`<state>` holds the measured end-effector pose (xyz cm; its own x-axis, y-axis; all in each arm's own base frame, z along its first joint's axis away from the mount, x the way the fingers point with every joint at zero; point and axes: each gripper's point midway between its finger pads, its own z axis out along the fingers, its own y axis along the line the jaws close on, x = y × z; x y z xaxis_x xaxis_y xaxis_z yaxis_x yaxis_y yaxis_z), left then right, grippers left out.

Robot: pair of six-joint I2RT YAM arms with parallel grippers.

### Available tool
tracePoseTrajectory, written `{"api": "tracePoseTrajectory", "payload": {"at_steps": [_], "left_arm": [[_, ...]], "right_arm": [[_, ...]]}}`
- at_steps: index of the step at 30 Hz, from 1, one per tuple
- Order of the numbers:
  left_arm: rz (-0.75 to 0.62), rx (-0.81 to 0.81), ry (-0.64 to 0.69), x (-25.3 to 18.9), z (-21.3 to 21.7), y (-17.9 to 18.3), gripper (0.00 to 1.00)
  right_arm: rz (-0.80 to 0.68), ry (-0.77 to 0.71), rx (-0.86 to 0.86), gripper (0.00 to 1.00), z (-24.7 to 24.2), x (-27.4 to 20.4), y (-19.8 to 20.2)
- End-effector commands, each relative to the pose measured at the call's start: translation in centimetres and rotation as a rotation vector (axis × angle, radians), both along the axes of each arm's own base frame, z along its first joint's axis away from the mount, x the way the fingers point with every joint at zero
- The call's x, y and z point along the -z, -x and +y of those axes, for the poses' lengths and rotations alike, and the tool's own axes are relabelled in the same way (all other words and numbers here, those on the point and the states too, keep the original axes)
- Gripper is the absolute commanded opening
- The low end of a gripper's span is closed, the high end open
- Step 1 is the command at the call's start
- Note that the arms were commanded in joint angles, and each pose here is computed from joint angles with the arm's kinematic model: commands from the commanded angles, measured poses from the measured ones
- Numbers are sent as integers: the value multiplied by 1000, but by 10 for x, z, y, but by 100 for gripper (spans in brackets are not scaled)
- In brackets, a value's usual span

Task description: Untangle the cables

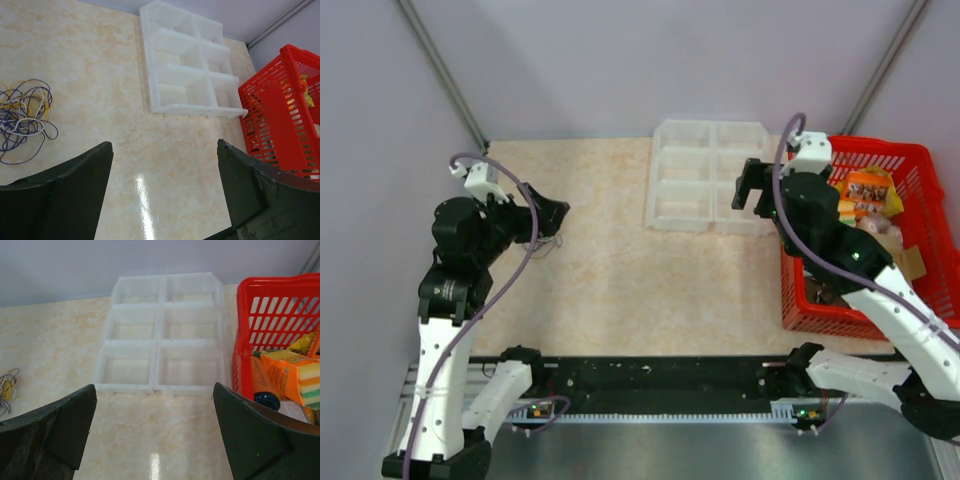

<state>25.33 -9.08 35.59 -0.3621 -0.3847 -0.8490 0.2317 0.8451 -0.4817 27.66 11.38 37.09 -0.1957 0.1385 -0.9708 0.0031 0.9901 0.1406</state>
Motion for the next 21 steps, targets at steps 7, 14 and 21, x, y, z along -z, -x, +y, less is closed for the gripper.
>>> {"api": "tracePoseTrajectory", "payload": {"at_steps": [7,14,21], "left_arm": [[227,-181,170,55,15,-36,98],[267,-759,242,105,126,-22,99],[476,-831,286,172,153,-39,98]], "right_arm": [[201,-63,-392,99,95,30,4],[251,17,-693,99,124,46,35],[359,-137,-655,99,127,62,46]]}}
